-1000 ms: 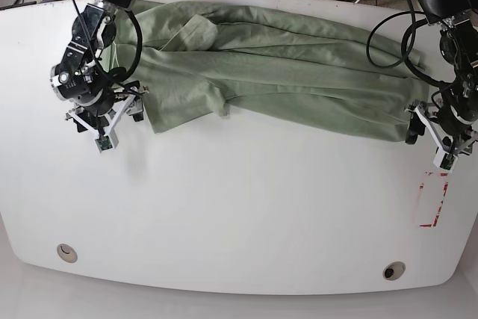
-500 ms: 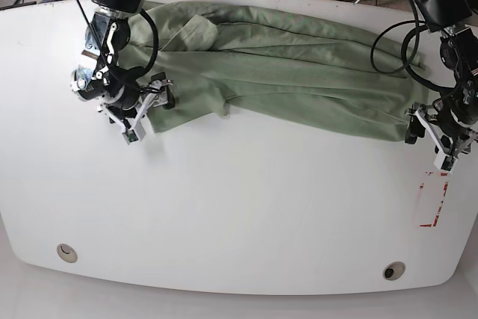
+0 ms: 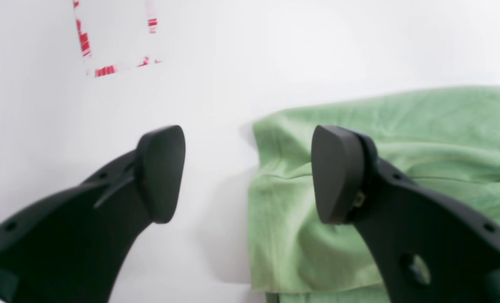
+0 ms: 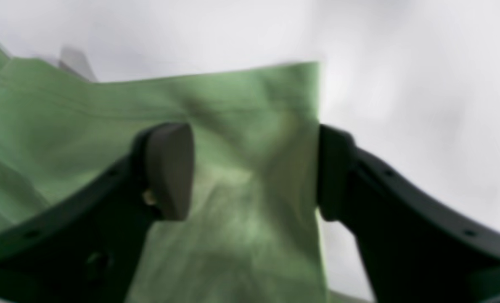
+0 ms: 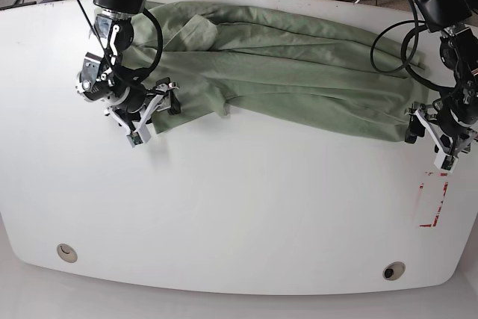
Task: Layout the t-shirt on the table in an organized manner, then fold the t-shirt properly
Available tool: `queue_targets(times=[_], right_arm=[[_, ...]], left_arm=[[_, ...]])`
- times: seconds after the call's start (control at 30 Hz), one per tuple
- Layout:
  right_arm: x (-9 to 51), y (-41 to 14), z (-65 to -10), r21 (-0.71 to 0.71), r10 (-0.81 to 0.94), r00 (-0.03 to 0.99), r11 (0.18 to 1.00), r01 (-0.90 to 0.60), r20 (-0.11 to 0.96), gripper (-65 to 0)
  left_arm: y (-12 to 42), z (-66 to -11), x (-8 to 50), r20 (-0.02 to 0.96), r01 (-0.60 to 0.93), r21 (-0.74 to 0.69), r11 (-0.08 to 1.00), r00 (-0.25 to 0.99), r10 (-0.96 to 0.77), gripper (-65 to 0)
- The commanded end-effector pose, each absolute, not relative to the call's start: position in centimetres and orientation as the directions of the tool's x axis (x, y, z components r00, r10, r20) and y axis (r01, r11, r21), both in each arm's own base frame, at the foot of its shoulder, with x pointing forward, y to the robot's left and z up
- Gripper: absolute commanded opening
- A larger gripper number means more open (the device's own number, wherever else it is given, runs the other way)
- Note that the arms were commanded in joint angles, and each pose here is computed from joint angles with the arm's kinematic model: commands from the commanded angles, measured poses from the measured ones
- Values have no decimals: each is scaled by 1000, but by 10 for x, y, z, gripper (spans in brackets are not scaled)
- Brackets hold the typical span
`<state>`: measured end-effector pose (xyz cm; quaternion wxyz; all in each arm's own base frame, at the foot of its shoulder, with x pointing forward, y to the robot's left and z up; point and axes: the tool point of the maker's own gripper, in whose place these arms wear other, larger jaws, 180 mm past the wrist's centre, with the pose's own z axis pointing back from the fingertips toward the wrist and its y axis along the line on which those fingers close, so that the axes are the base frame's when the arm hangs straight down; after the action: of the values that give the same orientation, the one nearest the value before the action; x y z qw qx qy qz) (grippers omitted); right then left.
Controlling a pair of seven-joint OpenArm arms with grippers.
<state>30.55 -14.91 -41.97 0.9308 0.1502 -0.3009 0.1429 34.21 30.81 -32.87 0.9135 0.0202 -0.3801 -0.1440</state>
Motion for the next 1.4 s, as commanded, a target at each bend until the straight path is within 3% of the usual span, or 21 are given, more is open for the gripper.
queue_targets(times=[0.0, 0.07, 0.17, 1.37], right_arm=[[309, -142, -415, 191, 198, 767, 903, -385, 610, -415], [309, -139, -416, 191, 207, 766, 899, -394, 609, -525], [309, -134, -416, 190, 220, 762, 892, -409, 609, -620], [309, -130, -415, 182, 239, 755, 885, -428, 610, -623]], left_arm=[[314, -317, 352, 717, 237, 155, 959, 641, -274, -208], [316, -317, 357, 720, 228, 140, 963, 644, -257, -208], [318, -324, 359, 715, 219, 115, 969, 659, -234, -210], [312, -384, 353, 612, 180, -7, 984, 779, -138, -210]])
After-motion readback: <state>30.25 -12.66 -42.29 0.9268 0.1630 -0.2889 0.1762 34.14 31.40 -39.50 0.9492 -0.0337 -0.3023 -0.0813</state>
